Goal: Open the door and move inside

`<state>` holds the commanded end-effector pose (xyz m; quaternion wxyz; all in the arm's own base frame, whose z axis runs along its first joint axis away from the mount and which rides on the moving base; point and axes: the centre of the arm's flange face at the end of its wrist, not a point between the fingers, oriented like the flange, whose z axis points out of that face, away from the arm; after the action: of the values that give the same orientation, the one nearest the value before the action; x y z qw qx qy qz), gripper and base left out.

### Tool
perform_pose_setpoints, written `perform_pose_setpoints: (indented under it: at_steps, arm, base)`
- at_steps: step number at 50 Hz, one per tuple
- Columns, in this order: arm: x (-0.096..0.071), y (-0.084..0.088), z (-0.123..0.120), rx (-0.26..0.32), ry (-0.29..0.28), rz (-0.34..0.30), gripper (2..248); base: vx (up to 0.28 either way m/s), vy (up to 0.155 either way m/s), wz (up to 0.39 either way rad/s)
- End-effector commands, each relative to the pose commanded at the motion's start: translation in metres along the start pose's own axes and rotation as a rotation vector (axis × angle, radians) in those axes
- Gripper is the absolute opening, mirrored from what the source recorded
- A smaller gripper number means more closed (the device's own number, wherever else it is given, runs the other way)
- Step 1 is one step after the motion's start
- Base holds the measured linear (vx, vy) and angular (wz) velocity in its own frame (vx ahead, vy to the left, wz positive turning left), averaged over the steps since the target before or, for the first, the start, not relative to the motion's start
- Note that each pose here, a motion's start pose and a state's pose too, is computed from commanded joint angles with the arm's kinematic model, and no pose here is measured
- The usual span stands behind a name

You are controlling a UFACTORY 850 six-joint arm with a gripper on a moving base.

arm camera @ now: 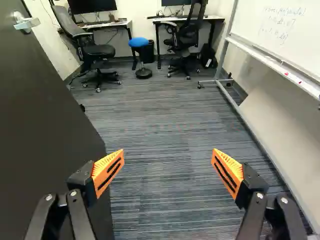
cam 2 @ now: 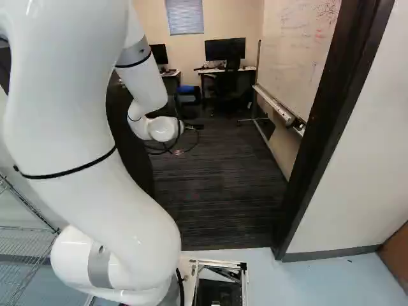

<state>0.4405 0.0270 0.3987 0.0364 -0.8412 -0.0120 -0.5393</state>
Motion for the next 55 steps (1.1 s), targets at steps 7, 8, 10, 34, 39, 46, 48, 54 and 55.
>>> perform_pose_setpoints:
  at_steps: [7,8,10,34,39,46,48,54,55]
  arm:
    - [-0.005,0.006,-0.012,-0.014,-0.001,0.006,247]
    - [-0.006,0.007,-0.014,-0.016,-0.002,0.007,247]
    - [-0.007,0.009,-0.017,-0.019,-0.002,0.009,247]
    - [-0.013,0.011,-0.027,-0.024,0.004,0.008,247]
    - [-0.015,0.011,-0.031,-0.026,0.007,0.007,247]
    - [-0.019,0.012,-0.038,-0.028,0.013,0.006,247]
    - [-0.021,0.012,-0.041,-0.029,0.015,0.005,247]
    - [-0.026,0.012,-0.049,-0.032,0.021,0.003,247]
    - [-0.027,0.013,-0.050,-0.032,0.022,0.003,247]
  base:
    - [0.000,0.000,0.000]
    - [0.000,0.000,0.000]
    - [0.000,0.000,0.000]
    - [0.000,0.000,0.000]
    - [0.000,0.000,0.000]
    - [0.000,0.000,0.000]
    - [0.000,0.000,0.000]
    - [0.000,0.000,0.000]
    - [0.000,0.000,0.000]
